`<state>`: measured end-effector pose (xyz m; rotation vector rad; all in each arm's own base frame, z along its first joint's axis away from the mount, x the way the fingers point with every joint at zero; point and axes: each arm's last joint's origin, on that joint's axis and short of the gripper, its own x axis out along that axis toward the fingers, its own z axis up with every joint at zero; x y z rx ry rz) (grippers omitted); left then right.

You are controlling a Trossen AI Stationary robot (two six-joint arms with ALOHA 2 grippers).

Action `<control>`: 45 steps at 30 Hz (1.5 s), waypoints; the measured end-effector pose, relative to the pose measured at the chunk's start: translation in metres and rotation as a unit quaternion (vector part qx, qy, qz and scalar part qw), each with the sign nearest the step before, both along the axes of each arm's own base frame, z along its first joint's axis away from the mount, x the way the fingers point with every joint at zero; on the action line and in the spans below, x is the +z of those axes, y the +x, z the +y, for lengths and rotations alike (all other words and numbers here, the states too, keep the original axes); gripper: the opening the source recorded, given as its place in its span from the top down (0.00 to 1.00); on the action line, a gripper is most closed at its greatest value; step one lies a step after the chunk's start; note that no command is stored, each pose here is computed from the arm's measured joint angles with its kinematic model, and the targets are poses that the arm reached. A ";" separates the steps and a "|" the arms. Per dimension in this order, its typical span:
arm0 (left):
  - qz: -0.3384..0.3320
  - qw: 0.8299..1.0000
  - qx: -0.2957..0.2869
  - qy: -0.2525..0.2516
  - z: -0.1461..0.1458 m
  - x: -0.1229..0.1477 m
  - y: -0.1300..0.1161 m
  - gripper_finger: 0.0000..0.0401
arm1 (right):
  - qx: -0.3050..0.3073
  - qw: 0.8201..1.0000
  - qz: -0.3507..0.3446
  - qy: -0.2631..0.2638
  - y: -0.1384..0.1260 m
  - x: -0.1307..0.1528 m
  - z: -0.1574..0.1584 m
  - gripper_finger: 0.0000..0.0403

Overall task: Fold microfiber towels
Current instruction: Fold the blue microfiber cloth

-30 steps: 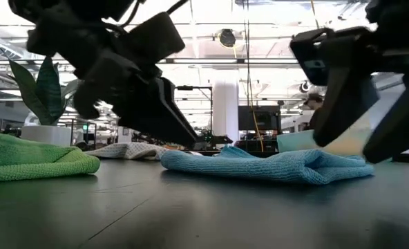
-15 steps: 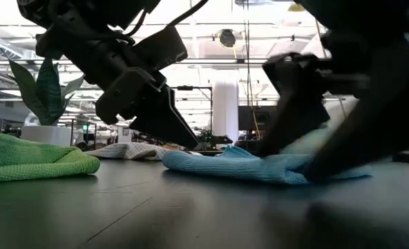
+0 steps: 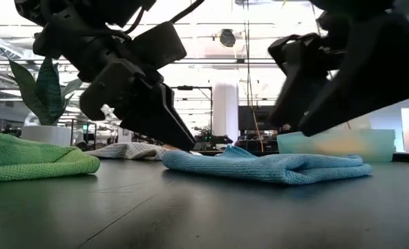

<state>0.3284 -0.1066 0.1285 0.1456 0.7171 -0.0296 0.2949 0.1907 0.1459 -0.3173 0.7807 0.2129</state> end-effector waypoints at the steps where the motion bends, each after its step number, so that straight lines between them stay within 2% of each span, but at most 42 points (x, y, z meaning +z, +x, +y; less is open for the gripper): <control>1: 0.003 1.000 -0.011 -0.007 -0.001 0.000 0.000 0.70 | 0.004 1.000 0.007 -0.008 -0.002 -0.001 0.000 0.62; 4: 0.009 0.999 -0.036 -0.015 -0.003 0.000 -0.001 0.70 | 0.006 0.999 0.043 -0.030 -0.007 -0.006 -0.003 0.62; 7: 0.009 0.999 -0.038 -0.016 -0.004 0.000 -0.001 0.70 | -0.028 0.997 0.071 -0.027 -0.010 -0.012 -0.007 0.62; 11: 0.012 1.000 -0.022 0.003 -0.002 -0.002 -0.002 0.70 | -0.083 0.993 0.057 0.057 -0.005 -0.012 -0.007 0.63; 16: 0.015 0.998 0.030 0.045 0.001 0.000 -0.007 0.70 | -0.091 0.981 -0.006 0.171 0.012 -0.017 0.008 0.67; 18: -0.001 0.999 0.031 0.042 -0.004 0.008 -0.007 0.70 | -0.086 0.972 -0.027 0.218 0.017 -0.016 0.013 0.68; 20: -0.017 0.999 0.019 0.036 -0.011 0.016 -0.009 0.70 | -0.070 0.968 -0.044 0.236 0.019 -0.011 0.015 0.69; 24: -0.076 0.997 -0.027 0.014 -0.026 0.027 -0.007 0.70 | -0.061 0.971 -0.048 0.225 0.012 0.010 0.012 0.69; 26: -0.091 0.994 -0.057 0.004 -0.031 0.028 -0.005 0.70 | -0.077 0.976 -0.036 0.200 0.005 0.021 0.006 0.69; 30: -0.075 0.996 -0.057 0.004 -0.029 0.021 -0.005 0.70 | -0.165 0.979 -0.003 0.123 -0.014 0.031 -0.011 0.69; 33: -0.060 0.998 -0.027 0.001 -0.021 0.015 -0.002 0.70 | -0.246 0.965 0.024 0.082 -0.024 0.025 -0.024 0.74; 35: -0.053 0.999 -0.004 0.004 -0.014 0.010 0.001 0.70 | -0.280 0.956 0.051 0.073 -0.028 0.014 -0.029 0.80; 38: -0.033 0.999 0.021 0.011 -0.005 0.002 0.003 0.70 | -0.292 0.950 0.070 0.090 -0.029 -0.005 -0.029 0.91; 40: -0.029 0.999 0.032 0.009 0.000 0.000 0.004 0.70 | -0.277 0.949 0.074 0.127 -0.025 -0.016 -0.025 0.97; 45: -0.029 0.999 0.032 0.007 -0.002 0.002 0.002 0.75 | -0.232 0.941 0.058 0.242 -0.006 -0.031 -0.007 0.98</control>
